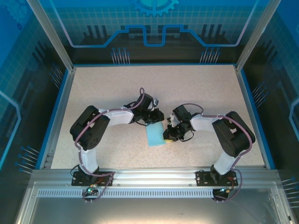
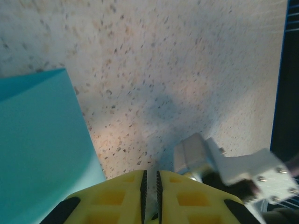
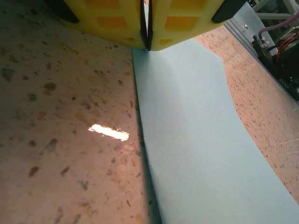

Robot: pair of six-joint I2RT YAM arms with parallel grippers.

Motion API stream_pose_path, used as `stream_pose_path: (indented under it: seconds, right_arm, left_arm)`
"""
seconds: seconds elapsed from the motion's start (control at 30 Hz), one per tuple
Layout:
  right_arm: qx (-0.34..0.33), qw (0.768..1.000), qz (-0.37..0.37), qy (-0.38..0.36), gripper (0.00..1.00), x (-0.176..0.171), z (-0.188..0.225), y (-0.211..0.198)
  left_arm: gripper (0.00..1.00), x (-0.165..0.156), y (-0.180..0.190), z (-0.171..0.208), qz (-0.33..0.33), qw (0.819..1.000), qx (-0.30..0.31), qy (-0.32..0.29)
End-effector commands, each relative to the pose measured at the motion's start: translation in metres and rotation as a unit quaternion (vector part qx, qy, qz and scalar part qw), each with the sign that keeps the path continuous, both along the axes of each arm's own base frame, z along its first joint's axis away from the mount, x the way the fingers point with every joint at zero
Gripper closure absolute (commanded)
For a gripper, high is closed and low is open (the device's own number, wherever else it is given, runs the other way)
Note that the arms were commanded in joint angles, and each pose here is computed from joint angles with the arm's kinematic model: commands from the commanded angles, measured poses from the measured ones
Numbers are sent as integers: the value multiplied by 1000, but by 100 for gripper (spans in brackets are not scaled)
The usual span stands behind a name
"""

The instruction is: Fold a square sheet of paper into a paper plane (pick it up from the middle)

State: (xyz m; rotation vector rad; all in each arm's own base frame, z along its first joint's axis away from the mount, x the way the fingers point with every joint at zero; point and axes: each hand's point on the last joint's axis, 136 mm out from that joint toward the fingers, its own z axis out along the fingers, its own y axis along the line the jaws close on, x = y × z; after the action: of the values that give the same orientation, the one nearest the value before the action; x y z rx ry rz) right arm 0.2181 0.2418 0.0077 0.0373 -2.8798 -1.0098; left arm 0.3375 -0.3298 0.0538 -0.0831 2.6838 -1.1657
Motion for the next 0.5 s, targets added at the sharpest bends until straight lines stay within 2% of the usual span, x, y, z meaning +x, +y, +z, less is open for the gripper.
stream_pose_path:
  seconds: [0.0,0.23,0.47]
  right_arm:
    - [-52,997,-3,47,89,-22,-29,-15]
    - [-63,997,-1,53,89,-26,-32,-19]
    - [-77,995,4,68,89,-35,-38,-26]
  left_arm:
    - [86,-11,-7,-12,-18,999,-14,30]
    - [88,-13,6,-44,-12,998,36,47]
    - [91,11,21,-48,30,997,72,25]
